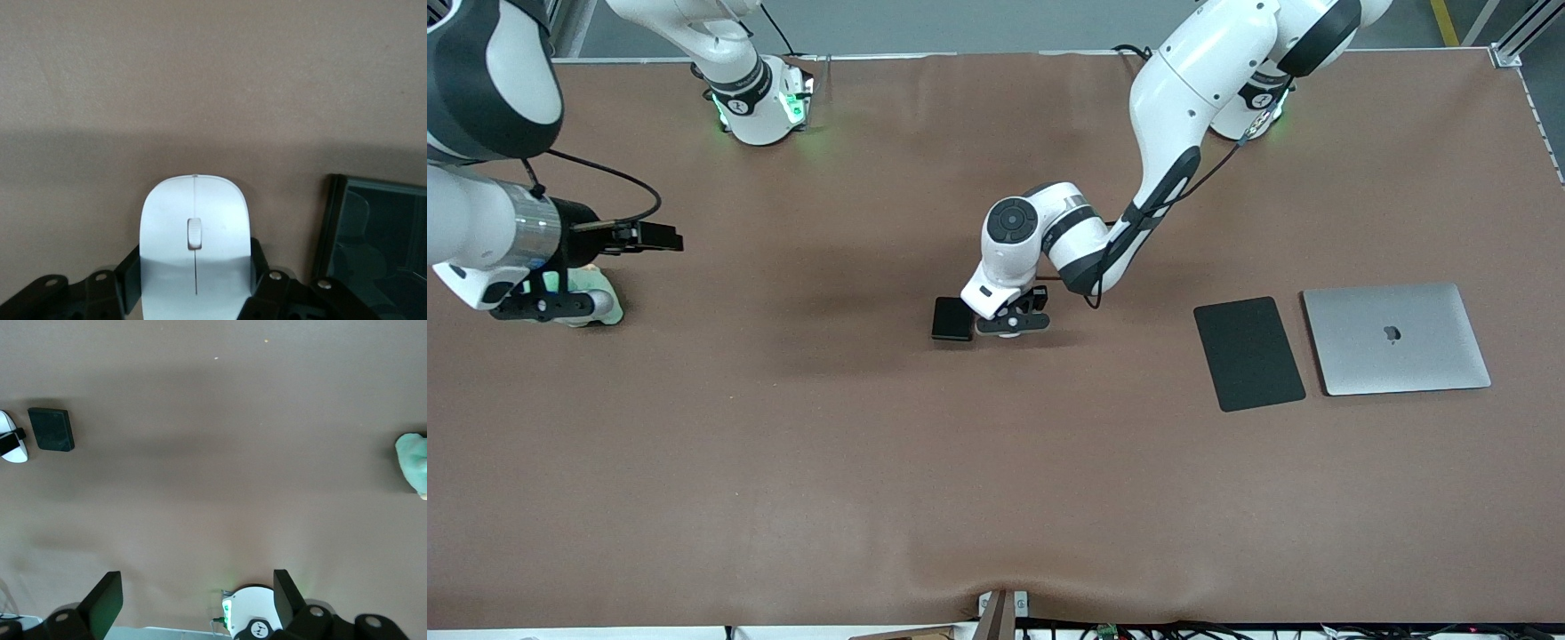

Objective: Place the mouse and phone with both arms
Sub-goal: 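Grasp the white mouse with the left gripper while the right gripper reaches out, then carry the mouse to the pad while the right gripper grasps the phone, then lower the mouse onto the black pad and open the left gripper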

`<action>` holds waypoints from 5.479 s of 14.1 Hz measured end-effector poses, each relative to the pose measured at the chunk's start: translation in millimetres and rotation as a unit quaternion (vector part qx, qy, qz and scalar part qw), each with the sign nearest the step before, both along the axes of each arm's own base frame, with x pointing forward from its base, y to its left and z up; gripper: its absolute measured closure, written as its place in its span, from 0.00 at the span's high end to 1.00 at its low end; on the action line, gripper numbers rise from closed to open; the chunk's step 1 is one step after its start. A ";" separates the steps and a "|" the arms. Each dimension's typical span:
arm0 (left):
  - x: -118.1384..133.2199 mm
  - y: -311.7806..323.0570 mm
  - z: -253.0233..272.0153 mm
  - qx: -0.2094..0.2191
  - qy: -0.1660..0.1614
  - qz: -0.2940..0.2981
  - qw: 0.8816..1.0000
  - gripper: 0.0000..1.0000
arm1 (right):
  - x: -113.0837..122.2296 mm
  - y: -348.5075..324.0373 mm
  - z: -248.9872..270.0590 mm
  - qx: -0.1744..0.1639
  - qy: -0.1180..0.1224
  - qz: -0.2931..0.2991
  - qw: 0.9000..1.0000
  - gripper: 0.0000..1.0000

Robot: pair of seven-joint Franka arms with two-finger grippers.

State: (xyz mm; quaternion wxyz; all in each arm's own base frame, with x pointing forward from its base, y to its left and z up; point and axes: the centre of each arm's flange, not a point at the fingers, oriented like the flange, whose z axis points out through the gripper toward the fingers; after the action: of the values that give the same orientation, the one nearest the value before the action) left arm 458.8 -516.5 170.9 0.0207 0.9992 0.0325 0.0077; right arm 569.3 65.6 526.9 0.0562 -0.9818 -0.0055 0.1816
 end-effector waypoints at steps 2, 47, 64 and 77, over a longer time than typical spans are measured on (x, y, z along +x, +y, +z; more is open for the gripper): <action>7.4 2.6 7.5 0.004 -0.003 0.005 1.000 0.61 | -1.1 24.4 -4.9 0.001 -0.004 -0.002 1.000 1.00; 123.6 486.5 88.4 0.055 0.058 -0.072 0.994 0.61 | -51.8 354.6 -325.4 -0.022 -0.134 -0.031 0.990 1.00; 107.6 461.9 11.1 -0.011 0.019 -0.025 0.999 0.61 | -64.9 362.1 -348.8 -0.036 -0.158 -0.015 0.987 0.81; 133.8 458.8 76.6 0.014 -0.013 -0.029 0.999 1.00 | -63.4 355.7 -351.4 -0.049 -0.151 -0.015 0.987 0.80</action>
State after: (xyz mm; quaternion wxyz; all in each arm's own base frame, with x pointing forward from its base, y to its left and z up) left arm 592.5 -57.7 247.6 0.0076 0.9998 0.0027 0.0204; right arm 505.9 421.4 175.5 0.0094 -0.9994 0.0093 0.0309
